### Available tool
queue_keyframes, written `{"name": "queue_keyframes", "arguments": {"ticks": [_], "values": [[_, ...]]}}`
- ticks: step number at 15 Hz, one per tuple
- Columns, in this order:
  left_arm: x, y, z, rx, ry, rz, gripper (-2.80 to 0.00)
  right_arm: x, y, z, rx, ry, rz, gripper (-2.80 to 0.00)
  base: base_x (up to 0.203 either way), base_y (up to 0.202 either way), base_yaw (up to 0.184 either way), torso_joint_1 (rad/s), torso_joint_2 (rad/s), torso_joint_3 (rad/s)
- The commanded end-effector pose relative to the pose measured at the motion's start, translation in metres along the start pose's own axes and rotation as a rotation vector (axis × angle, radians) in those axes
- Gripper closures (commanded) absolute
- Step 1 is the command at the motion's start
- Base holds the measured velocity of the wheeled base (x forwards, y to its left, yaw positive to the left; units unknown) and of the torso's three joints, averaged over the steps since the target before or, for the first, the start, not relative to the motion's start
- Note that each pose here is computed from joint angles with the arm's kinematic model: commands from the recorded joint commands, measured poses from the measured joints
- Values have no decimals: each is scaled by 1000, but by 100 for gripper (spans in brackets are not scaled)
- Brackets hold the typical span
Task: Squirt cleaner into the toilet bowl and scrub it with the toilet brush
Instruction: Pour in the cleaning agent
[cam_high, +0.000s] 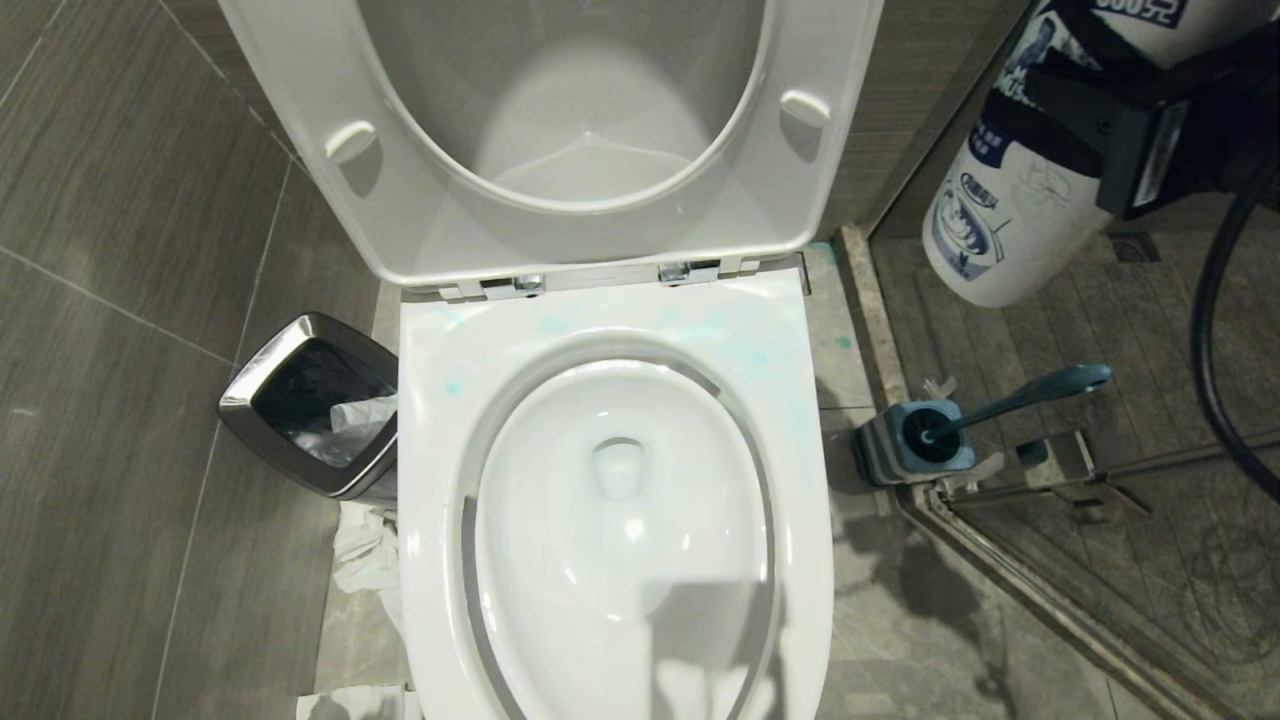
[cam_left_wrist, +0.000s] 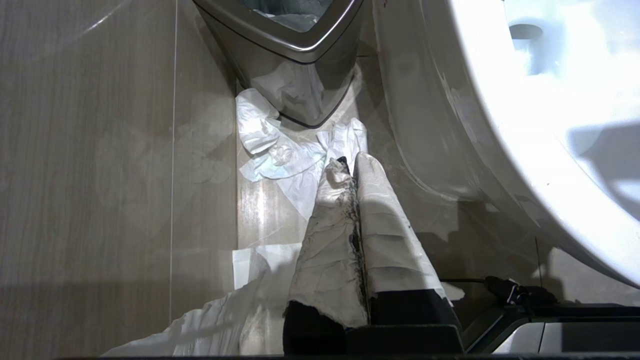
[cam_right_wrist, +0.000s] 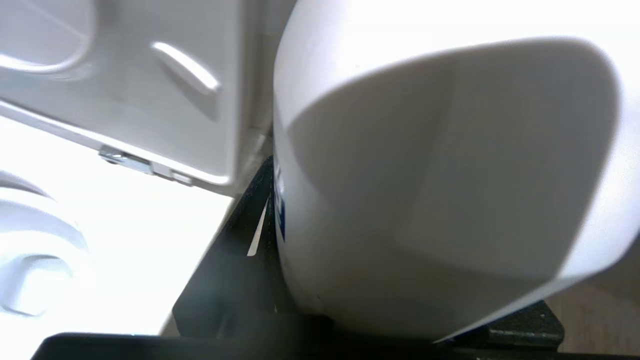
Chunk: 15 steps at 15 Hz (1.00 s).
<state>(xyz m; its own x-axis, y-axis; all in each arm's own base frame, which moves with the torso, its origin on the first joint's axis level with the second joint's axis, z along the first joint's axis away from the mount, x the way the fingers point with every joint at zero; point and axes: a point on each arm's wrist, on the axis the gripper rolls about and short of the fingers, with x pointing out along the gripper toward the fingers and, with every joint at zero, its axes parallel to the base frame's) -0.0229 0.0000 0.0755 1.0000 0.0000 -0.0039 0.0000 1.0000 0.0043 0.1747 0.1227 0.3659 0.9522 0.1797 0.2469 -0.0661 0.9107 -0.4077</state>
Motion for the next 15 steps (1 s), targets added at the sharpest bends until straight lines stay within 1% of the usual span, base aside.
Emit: {"name": "queue_keyframes", "arguments": {"ticks": [1, 2, 4, 6, 8, 10, 11, 13, 15], "values": [[0, 0, 0, 0, -1, 0, 0, 20, 32, -2, -78, 44, 35, 0, 0, 0, 0, 0, 0, 0], [0, 0, 0, 0, -1, 0, 0, 24, 42, -2, -132, 60, 36, 0, 0, 0, 0, 0, 0, 0], [0, 0, 0, 0, -1, 0, 0, 31, 59, 0, -243, 65, 59, 0, 0, 0, 0, 0, 0, 0], [0, 0, 0, 0, -1, 0, 0, 38, 69, -1, -399, 63, 81, 0, 0, 0, 0, 0, 0, 0], [0, 0, 0, 0, -1, -1, 0, 47, 88, 2, -497, 48, 109, 0, 0, 0, 0, 0, 0, 0], [0, 0, 0, 0, -1, 0, 0, 53, 104, 13, -617, 42, 114, 0, 0, 0, 0, 0, 0, 0], [0, 0, 0, 0, -1, 0, 0, 53, 111, 19, -663, 48, 116, 0, 0, 0, 0, 0, 0, 0], [0, 0, 0, 0, -1, -1, 0, 52, 129, 29, -756, 53, 133, 0, 0, 0, 0, 0, 0, 0], [0, 0, 0, 0, -1, 0, 0, 41, 143, 36, -845, 79, 133, 0, 0, 0, 0, 0, 0, 0]]}}
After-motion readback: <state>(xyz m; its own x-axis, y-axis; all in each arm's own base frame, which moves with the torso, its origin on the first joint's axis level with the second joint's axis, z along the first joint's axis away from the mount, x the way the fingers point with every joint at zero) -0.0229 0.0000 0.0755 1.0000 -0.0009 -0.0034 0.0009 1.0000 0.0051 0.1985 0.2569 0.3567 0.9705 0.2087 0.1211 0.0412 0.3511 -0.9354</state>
